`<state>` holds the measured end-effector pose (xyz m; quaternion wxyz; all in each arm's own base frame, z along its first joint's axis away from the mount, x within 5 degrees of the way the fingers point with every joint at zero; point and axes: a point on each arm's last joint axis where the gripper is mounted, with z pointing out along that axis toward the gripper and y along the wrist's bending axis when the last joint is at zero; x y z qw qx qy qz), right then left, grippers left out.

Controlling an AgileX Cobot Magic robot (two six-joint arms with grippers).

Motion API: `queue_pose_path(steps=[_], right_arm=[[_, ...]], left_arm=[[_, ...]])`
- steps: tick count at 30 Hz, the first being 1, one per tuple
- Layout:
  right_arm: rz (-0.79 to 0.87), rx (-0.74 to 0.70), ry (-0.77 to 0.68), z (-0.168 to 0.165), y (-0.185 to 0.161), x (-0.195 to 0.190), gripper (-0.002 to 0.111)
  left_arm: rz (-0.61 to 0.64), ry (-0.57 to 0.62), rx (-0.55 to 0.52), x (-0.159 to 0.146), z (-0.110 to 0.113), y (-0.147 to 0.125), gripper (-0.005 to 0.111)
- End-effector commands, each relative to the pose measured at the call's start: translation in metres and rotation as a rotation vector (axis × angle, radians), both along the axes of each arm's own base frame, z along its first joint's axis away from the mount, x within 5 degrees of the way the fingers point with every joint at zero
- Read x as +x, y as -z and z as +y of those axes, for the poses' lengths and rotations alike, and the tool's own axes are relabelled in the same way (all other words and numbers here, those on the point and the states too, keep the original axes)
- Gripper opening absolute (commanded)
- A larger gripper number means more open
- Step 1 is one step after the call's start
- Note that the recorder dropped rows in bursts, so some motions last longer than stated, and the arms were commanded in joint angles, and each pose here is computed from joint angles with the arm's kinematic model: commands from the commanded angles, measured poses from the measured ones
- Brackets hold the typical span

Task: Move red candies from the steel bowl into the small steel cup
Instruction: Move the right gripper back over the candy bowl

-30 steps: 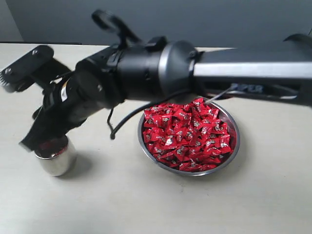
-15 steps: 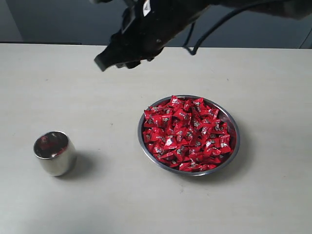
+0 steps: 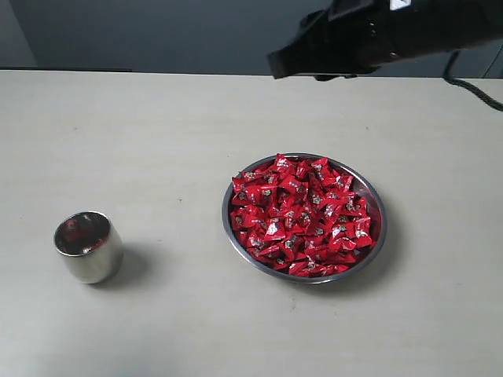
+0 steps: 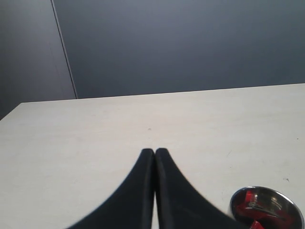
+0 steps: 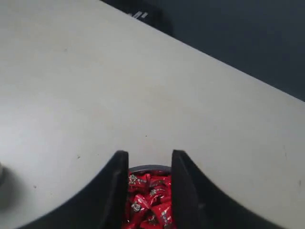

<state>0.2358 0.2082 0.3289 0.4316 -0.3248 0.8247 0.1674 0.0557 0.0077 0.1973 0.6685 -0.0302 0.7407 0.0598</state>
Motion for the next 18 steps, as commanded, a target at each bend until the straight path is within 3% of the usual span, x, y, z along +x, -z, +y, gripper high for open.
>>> queue_pose_path(steps=[1, 7, 18], right_arm=[[0.014, 0.036, 0.099, -0.043, 0.012, -0.021, 0.03], [0.139, 0.05, 0.273, -0.088, 0.067, -0.041, 0.03], [0.125, 0.183, 0.358, -0.102, 0.118, -0.06, 0.03]], left_arm=[[-0.006, 0.001, 0.001, 0.0, 0.0, 0.001, 0.0], [-0.006, 0.001, 0.001, 0.0, 0.0, 0.001, 0.0], [-0.006, 0.001, 0.001, 0.0, 0.0, 0.001, 0.0]])
